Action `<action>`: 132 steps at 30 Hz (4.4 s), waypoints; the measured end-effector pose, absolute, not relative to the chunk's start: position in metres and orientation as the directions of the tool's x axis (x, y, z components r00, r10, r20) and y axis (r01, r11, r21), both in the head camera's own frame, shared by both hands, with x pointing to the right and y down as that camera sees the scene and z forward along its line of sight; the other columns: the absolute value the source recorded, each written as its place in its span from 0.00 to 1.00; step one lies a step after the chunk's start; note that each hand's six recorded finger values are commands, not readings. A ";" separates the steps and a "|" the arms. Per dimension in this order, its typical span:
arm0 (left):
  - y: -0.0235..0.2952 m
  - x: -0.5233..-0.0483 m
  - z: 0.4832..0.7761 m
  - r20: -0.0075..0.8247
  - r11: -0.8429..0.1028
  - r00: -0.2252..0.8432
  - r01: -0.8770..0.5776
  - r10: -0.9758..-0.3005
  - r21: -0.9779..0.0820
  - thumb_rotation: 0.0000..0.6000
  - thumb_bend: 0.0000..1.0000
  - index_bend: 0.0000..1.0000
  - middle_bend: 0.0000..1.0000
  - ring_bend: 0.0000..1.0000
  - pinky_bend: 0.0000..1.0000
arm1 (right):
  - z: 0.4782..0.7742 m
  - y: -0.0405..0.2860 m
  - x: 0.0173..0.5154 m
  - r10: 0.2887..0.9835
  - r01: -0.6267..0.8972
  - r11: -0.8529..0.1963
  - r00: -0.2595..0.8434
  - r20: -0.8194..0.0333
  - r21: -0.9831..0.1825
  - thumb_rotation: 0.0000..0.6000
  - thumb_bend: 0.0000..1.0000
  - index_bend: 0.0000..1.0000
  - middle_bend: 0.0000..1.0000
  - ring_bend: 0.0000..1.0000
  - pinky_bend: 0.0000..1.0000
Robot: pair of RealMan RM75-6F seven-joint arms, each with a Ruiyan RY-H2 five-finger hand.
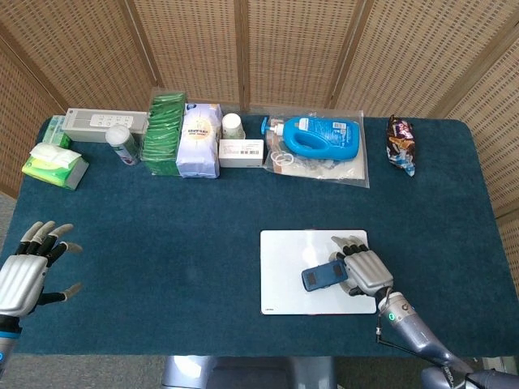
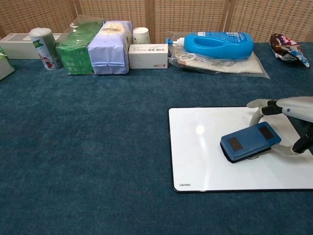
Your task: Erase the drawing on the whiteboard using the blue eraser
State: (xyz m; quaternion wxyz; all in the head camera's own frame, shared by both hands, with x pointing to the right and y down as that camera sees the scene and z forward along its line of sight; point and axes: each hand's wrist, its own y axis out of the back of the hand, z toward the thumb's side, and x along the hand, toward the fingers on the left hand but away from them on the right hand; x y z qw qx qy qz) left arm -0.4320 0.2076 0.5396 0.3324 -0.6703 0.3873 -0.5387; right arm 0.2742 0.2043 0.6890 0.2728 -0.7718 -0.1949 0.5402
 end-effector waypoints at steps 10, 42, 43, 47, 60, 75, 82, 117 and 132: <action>0.209 -0.437 0.538 0.465 -0.477 0.108 -0.165 -0.879 -0.863 1.00 0.17 0.36 0.16 0.09 0.00 | 0.699 0.219 0.254 0.545 -0.019 -0.804 0.373 -0.751 -0.594 1.00 0.37 0.60 0.00 0.00 0.00; 0.208 -0.432 0.538 0.460 -0.474 0.119 -0.159 -0.880 -0.866 1.00 0.17 0.36 0.16 0.09 0.00 | 0.689 0.189 0.286 0.605 -0.027 -0.768 0.301 -0.737 -0.640 1.00 0.37 0.54 0.00 0.00 0.00; 0.208 -0.431 0.538 0.460 -0.474 0.120 -0.158 -0.880 -0.866 1.00 0.17 0.36 0.16 0.09 0.00 | 0.689 0.190 0.286 0.602 -0.028 -0.770 0.301 -0.740 -0.638 1.00 0.37 0.53 0.00 0.00 0.00; 0.208 -0.431 0.537 0.457 -0.472 0.121 -0.159 -0.881 -0.867 1.00 0.17 0.36 0.16 0.09 0.00 | 0.692 0.194 0.285 0.587 -0.036 -0.781 0.300 -0.752 -0.623 1.00 0.38 0.39 0.00 0.00 0.00; 0.208 -0.432 0.536 0.454 -0.469 0.122 -0.161 -0.883 -0.868 1.00 0.17 0.36 0.16 0.09 0.00 | 0.693 0.196 0.283 0.562 -0.060 -0.796 0.293 -0.773 -0.602 1.00 0.38 0.07 0.00 0.00 0.00; 0.207 -0.432 0.538 0.457 -0.472 0.126 -0.163 -0.881 -0.866 1.00 0.17 0.36 0.16 0.09 0.00 | 0.691 0.200 0.281 0.571 -0.052 -0.794 0.281 -0.771 -0.606 1.00 0.39 0.26 0.00 0.00 0.00; 0.208 -0.433 0.539 0.457 -0.472 0.123 -0.163 -0.881 -0.866 1.00 0.17 0.36 0.16 0.09 0.00 | 0.691 0.199 0.279 0.575 -0.046 -0.792 0.282 -0.768 -0.609 1.00 0.39 0.29 0.00 0.00 0.00; 0.209 -0.436 0.536 0.455 -0.469 0.114 -0.160 -0.883 -0.869 1.00 0.17 0.37 0.16 0.09 0.00 | 0.700 0.188 0.265 0.588 0.035 -0.792 0.314 -0.746 -0.609 1.00 0.38 0.58 0.01 0.00 0.00; 0.209 -0.433 0.535 0.454 -0.470 0.126 -0.161 -0.882 -0.868 1.00 0.17 0.37 0.16 0.09 0.00 | 0.697 0.191 0.301 0.611 0.012 -0.779 0.242 -0.754 -0.628 1.00 0.38 0.59 0.01 0.00 0.00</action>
